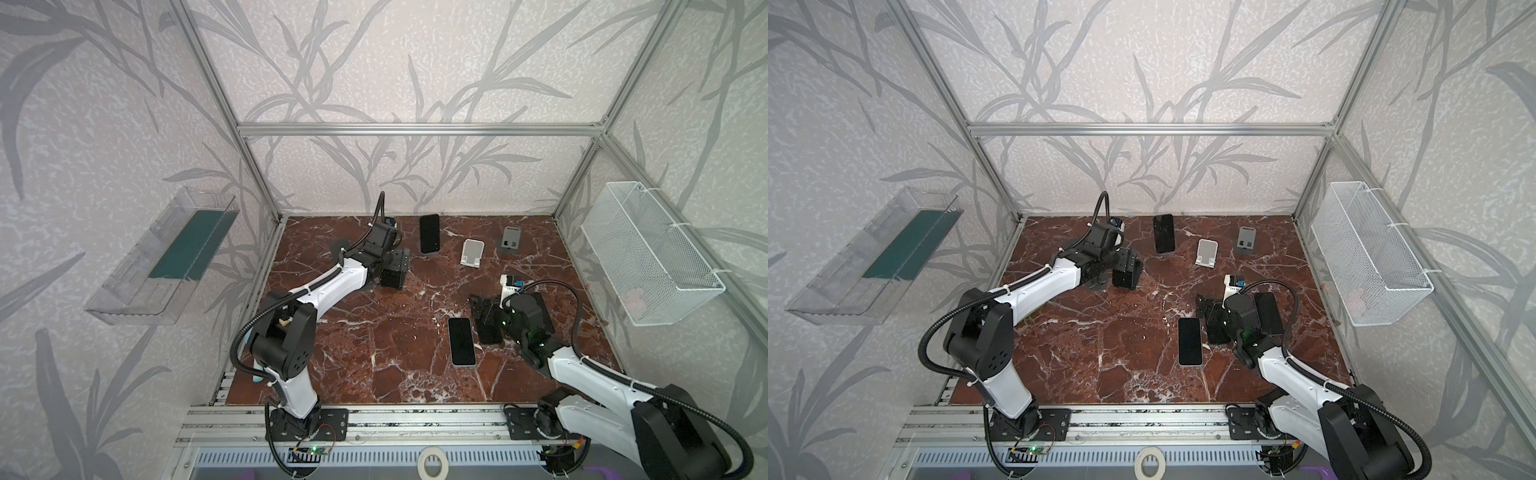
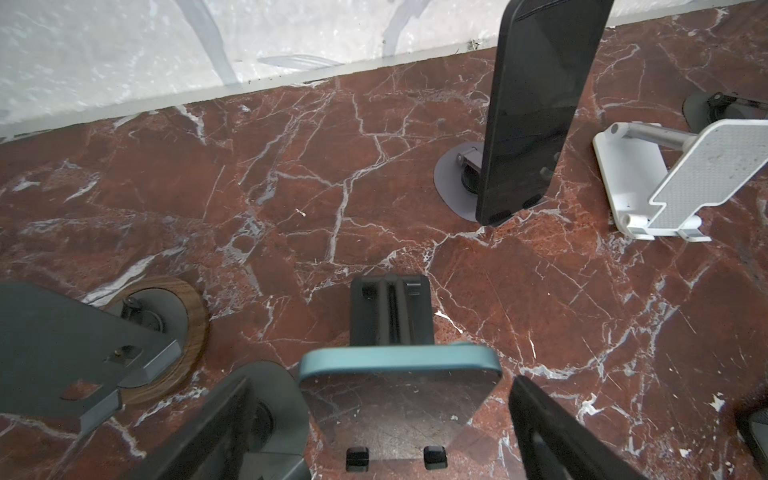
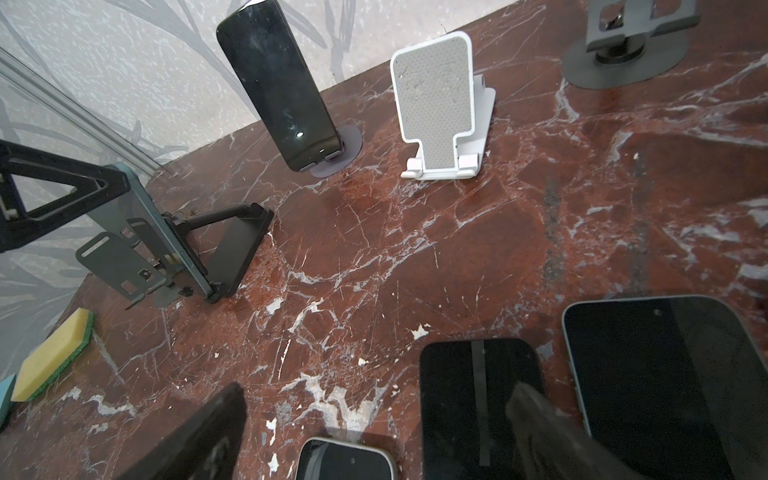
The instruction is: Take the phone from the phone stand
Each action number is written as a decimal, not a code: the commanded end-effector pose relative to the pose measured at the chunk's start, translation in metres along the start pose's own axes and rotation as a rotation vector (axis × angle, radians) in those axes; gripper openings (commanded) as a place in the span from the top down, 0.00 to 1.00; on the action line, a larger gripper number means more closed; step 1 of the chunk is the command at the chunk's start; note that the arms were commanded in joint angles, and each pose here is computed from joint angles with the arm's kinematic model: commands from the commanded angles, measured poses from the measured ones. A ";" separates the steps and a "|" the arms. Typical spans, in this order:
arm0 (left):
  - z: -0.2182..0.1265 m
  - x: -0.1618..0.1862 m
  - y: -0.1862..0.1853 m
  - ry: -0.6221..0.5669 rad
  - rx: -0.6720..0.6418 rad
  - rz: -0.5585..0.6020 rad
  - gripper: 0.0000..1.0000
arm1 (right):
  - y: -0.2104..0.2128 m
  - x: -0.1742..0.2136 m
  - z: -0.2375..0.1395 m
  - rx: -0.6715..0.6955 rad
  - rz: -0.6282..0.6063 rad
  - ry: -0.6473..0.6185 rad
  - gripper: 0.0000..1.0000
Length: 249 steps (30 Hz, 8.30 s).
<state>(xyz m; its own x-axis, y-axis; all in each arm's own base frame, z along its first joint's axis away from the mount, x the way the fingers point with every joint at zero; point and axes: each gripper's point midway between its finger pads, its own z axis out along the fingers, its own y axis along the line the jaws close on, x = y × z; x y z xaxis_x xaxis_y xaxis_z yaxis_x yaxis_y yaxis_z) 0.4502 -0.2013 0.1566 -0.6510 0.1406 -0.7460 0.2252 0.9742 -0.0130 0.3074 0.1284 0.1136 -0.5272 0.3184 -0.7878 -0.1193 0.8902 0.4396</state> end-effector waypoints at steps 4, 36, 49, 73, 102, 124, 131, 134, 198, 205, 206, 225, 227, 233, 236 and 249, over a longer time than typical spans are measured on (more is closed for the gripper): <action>0.003 -0.011 -0.005 -0.030 0.009 -0.024 0.08 | 0.009 -0.011 0.000 -0.023 0.008 -0.022 0.02; 0.022 0.007 -0.007 0.001 -0.021 -0.099 0.20 | 0.008 -0.011 -0.001 -0.014 0.015 -0.019 0.02; 0.019 0.011 -0.010 -0.002 -0.022 -0.079 0.24 | 0.008 -0.011 -0.001 -0.015 0.018 -0.017 0.02; -0.032 -0.022 -0.016 -0.089 0.022 -0.067 0.32 | 0.012 -0.010 -0.001 -0.034 0.017 -0.010 0.03; -0.099 0.039 -0.044 -0.045 0.078 -0.034 0.36 | 0.016 -0.009 0.000 -0.047 0.021 0.002 0.03; -0.092 0.140 -0.124 0.229 0.130 0.006 0.38 | 0.014 -0.011 -0.003 -0.031 0.015 -0.008 0.03; -0.077 0.144 -0.131 0.248 0.114 0.031 0.38 | 0.014 -0.010 -0.002 -0.033 0.017 -0.003 0.03; -0.070 0.144 -0.136 0.254 0.108 0.029 0.39 | 0.014 -0.010 -0.002 -0.032 0.017 -0.002 0.03; -0.017 0.197 -0.161 0.483 -0.091 -0.188 0.22 | 0.014 -0.010 -0.002 -0.038 0.030 -0.005 0.03; -0.019 0.188 -0.169 0.449 -0.033 -0.210 0.20 | 0.014 -0.009 -0.003 -0.037 0.028 -0.002 0.03; -0.020 0.187 -0.170 0.444 -0.025 -0.215 0.20 | 0.015 -0.009 -0.003 -0.039 0.028 -0.001 0.03; -0.097 0.061 -0.129 -0.003 -0.021 -0.170 0.19 | 0.015 -0.009 -0.004 -0.043 0.036 0.000 0.03; -0.114 0.043 -0.121 -0.083 -0.013 -0.166 0.19 | 0.015 -0.009 -0.003 -0.042 0.037 0.000 0.03; -0.174 -0.004 -0.093 -0.389 0.058 -0.169 0.15 | 0.015 -0.009 -0.003 -0.042 0.039 0.000 0.03; -0.199 -0.018 -0.074 -0.542 0.047 -0.161 0.01 | 0.013 -0.008 -0.003 -0.032 0.037 -0.001 0.03; -0.207 -0.075 0.053 -0.633 -0.266 -0.224 0.01 | 0.009 -0.006 0.001 -0.011 -0.013 0.003 0.02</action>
<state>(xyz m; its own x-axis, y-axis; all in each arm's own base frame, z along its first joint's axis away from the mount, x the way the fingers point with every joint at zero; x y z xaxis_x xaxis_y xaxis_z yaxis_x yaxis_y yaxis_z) 0.3481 -0.1520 0.3463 -0.0819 -0.0377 -0.9959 -0.0375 0.9987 -0.0347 0.3024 0.1334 0.1081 -0.5658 0.3267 -0.7571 -0.1124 0.8790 0.4633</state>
